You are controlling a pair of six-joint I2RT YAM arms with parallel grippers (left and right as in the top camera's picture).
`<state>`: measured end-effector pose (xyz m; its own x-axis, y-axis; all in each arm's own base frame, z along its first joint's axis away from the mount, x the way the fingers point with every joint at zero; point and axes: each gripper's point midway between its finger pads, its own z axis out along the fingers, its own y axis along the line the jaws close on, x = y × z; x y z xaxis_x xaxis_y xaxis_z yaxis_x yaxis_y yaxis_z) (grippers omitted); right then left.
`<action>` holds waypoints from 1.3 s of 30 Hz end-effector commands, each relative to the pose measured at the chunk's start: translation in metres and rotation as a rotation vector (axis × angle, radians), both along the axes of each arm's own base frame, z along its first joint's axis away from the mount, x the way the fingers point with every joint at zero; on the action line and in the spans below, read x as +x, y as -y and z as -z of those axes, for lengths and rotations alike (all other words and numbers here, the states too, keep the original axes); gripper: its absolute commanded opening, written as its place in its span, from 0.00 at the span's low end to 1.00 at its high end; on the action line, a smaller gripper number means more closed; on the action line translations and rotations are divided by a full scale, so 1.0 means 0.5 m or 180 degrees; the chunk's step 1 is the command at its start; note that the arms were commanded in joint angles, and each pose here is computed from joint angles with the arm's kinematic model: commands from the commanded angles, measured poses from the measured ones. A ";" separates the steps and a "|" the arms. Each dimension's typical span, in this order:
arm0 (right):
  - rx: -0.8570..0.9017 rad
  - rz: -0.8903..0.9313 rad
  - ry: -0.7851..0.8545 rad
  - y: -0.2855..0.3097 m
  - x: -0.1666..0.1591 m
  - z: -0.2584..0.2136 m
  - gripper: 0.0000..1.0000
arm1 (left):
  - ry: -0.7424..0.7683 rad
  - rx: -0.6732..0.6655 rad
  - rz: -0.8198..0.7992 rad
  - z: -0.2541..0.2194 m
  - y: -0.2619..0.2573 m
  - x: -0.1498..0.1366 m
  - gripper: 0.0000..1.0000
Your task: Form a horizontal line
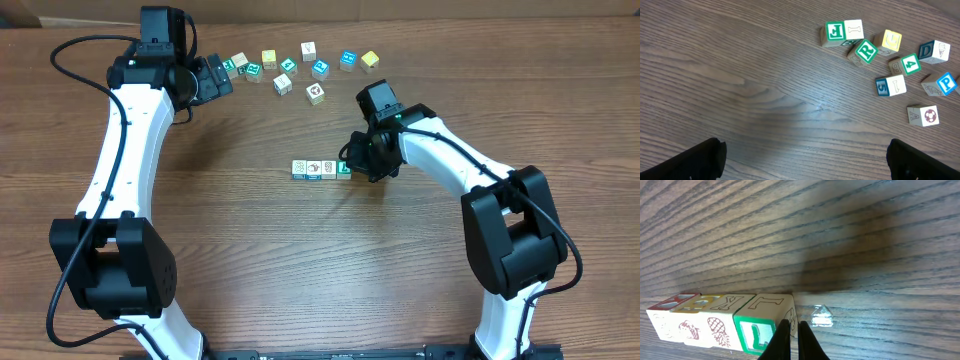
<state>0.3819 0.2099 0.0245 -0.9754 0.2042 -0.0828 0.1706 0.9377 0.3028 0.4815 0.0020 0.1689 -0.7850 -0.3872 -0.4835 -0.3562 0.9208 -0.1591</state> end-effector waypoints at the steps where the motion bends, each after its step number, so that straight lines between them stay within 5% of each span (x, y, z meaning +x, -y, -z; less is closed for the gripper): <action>1: 0.0033 -0.0031 0.0009 -0.011 -0.006 -0.004 0.04 | 0.0050 0.0003 0.0044 -0.012 0.006 0.003 1.00; 21: -0.0201 0.0031 0.0109 0.014 0.006 0.000 0.04 | 0.0050 0.0003 0.0044 -0.012 0.006 0.003 1.00; 31: -0.0016 -0.0108 0.0755 -0.020 0.091 -0.033 0.04 | 0.0050 0.0003 0.0043 -0.012 0.006 0.003 1.00; 39: 0.0039 -0.0206 0.0752 -0.039 0.082 -0.034 0.04 | 0.0050 0.0003 0.0044 -0.012 0.006 0.003 1.00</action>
<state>0.4274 0.2222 0.0391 -0.9376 0.1748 -0.3004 0.0672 0.9392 0.3369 0.4815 0.0020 0.1689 -0.7850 -0.3872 -0.4835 -0.3562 0.9208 -0.1591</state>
